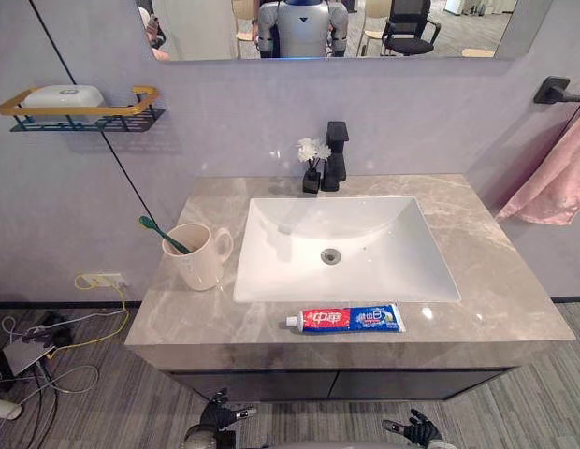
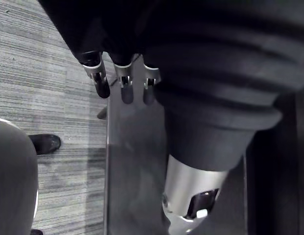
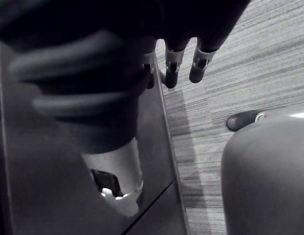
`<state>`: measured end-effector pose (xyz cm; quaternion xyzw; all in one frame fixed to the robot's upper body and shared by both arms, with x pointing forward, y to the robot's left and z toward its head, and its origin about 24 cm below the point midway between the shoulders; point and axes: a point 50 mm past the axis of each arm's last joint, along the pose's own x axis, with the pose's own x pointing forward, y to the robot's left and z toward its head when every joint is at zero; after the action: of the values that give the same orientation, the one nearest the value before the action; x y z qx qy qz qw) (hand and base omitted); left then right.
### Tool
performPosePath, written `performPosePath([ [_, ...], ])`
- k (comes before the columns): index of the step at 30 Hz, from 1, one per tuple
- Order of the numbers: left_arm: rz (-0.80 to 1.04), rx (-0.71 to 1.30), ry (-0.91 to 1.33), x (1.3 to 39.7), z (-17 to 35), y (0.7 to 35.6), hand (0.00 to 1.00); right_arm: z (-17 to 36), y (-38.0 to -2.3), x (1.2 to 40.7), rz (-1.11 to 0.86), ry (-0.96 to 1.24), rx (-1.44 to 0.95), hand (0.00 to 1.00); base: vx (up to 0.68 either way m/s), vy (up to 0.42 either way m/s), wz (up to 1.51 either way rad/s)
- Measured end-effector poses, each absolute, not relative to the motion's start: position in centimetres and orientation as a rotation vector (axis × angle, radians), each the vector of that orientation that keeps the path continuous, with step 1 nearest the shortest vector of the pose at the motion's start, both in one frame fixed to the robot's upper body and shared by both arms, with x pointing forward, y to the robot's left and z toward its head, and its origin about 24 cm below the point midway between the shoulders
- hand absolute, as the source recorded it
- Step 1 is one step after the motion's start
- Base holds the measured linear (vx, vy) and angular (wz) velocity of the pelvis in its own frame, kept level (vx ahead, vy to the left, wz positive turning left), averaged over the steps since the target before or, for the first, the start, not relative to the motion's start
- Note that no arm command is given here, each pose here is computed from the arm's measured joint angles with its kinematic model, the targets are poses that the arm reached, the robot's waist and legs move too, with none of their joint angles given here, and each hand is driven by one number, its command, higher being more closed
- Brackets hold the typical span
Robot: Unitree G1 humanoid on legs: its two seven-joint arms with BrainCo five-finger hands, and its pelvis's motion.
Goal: Organize washtable
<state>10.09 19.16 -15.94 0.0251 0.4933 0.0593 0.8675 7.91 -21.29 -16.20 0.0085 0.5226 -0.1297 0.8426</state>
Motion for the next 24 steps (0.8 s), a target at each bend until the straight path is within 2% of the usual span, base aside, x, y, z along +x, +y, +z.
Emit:
performPosePath([
  [12,0.126,0.057,1.04,9.8,-16.0,19.3,0.0,-16.4,-21.3,6.9,-0.275,1.129,0.013,0.0,-0.01,0.001,0.03],
  [24,0.096,0.086,1.022,10.3,-15.9,19.1,0.0,-16.5,-22.2,5.8,-0.392,1.139,0.085,0.0,-0.03,-0.015,0.09],
])
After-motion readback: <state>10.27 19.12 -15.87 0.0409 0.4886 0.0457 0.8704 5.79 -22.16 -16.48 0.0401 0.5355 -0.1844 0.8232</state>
